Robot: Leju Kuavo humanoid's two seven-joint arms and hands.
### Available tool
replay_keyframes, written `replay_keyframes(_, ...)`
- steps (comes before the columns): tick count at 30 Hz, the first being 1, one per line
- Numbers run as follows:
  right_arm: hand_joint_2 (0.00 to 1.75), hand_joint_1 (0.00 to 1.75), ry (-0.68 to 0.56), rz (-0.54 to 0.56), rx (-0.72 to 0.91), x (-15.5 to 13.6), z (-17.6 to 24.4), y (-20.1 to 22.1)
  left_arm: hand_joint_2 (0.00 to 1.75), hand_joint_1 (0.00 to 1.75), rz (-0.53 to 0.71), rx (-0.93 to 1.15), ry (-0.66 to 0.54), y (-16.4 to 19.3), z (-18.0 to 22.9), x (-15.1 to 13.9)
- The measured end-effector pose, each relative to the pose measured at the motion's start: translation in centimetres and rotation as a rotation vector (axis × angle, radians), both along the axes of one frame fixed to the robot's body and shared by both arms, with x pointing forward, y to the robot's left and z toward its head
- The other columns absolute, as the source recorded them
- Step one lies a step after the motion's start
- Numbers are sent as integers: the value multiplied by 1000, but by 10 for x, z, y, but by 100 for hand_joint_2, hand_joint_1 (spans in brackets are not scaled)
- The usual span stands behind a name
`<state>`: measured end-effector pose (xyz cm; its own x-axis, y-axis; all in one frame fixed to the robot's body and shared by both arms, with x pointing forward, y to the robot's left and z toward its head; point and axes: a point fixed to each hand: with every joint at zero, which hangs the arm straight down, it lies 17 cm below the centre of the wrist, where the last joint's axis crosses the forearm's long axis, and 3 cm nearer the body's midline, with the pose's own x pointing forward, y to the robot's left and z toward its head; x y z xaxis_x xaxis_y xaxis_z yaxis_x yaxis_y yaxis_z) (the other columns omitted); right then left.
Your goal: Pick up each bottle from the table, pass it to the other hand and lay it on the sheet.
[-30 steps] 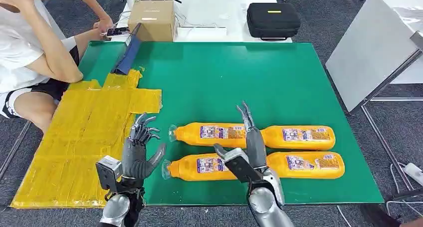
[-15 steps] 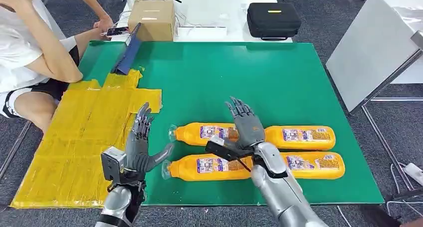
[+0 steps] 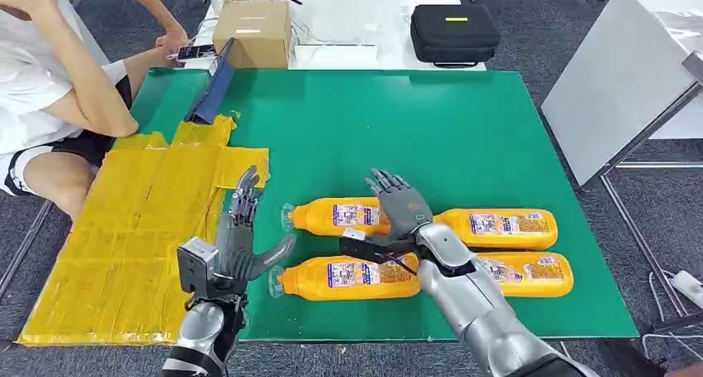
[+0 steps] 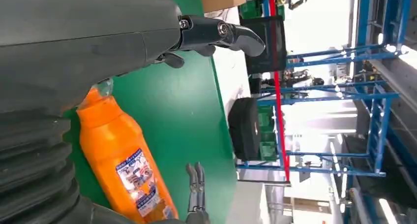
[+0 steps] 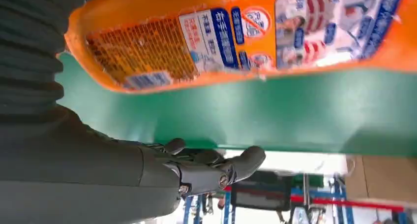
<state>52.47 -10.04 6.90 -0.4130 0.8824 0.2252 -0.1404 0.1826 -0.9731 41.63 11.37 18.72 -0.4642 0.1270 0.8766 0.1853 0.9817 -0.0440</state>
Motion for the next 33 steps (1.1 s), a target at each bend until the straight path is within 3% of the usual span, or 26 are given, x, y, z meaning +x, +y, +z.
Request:
replay_keyframes(13, 175, 2, 172, 1, -54, 0, -40, -12, 175, 0, -19, -9, -1, -9, 1, 9)
replay_keyframes(14, 175, 33, 178, -7, -61, 1, -41, -14, 175, 0, -21, -11, 0, -10, 1, 9)
replay_keyframes(15, 175, 49, 181, -13, -67, 2, -42, -16, 175, 0, -23, -11, 0, -11, 1, 10)
replay_keyframes(19, 175, 49, 197, -23, -85, 2, -48, -20, 175, 0, -35, -11, 2, -16, 1, 11)
replay_keyframes(20, 175, 101, 200, -24, -89, 1, -49, -20, 175, 0, -37, -12, 3, -18, 1, 11)
replay_keyframes(21, 175, 127, 201, -25, -90, 2, -49, -20, 175, 0, -39, -12, 3, -19, 1, 11)
replay_keyframes(23, 175, 138, 204, -28, -92, 2, -50, -21, 175, 0, -43, -11, 6, -20, 0, 11)
replay_keyframes(26, 175, 171, 193, -33, -87, 4, -48, -21, 175, 0, -47, -11, 12, -22, -2, 12)
replay_keyframes(33, 175, 175, 68, -58, -4, 7, -29, -18, 175, 0, -57, -12, 19, -26, -5, 11)
